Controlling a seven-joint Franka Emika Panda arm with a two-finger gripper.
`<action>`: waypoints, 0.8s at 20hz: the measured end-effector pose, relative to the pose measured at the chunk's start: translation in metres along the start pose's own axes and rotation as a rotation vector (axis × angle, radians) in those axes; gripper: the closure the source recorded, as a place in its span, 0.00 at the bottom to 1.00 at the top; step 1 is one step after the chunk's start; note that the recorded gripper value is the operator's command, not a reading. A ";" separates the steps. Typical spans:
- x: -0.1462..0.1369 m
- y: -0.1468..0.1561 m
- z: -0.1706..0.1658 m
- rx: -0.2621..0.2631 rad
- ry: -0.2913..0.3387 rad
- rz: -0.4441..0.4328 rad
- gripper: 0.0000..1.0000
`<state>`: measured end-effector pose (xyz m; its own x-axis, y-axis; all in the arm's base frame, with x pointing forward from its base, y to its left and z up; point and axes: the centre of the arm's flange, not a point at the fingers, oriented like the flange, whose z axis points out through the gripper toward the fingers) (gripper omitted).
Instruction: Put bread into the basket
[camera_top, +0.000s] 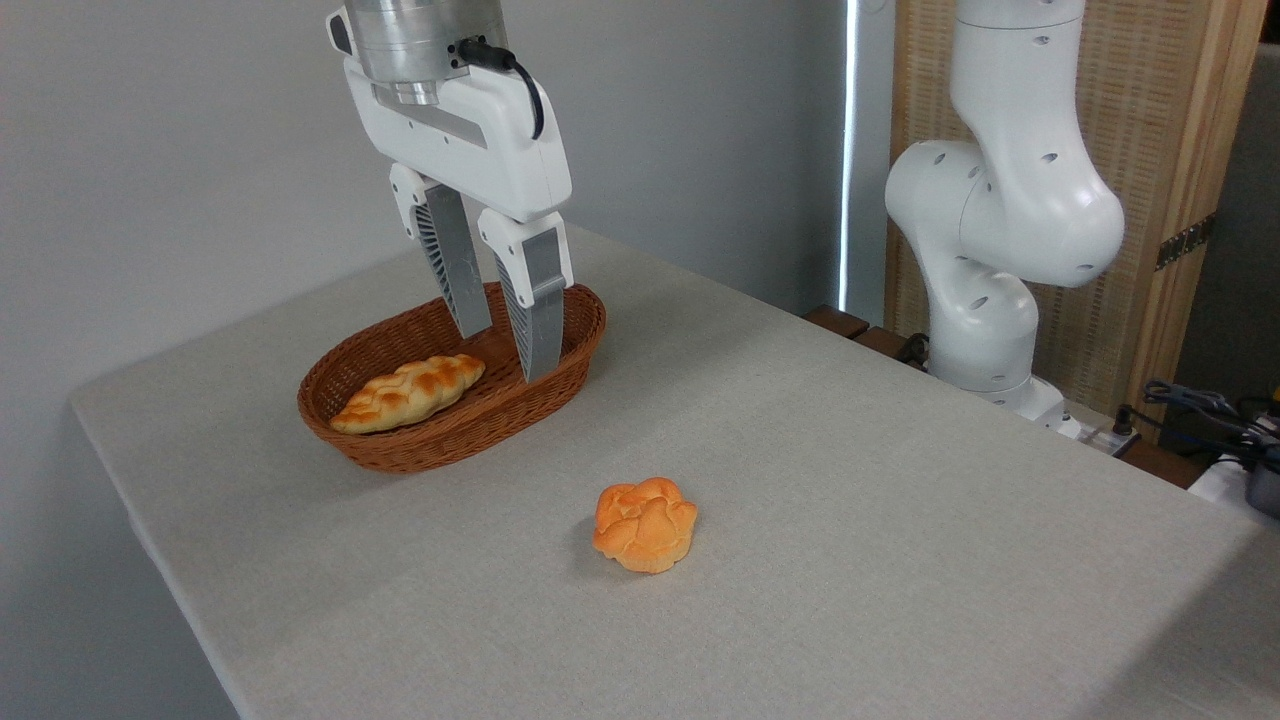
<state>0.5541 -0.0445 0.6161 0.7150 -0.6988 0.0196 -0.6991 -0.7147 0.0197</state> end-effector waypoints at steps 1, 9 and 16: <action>0.000 0.000 0.000 0.000 0.000 0.000 0.00; 0.000 0.000 0.000 -0.001 -0.001 0.000 0.00; -0.009 0.008 0.000 -0.004 -0.005 0.000 0.00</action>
<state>0.5420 -0.0435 0.6159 0.7151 -0.6988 0.0146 -0.6989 -0.7148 0.0242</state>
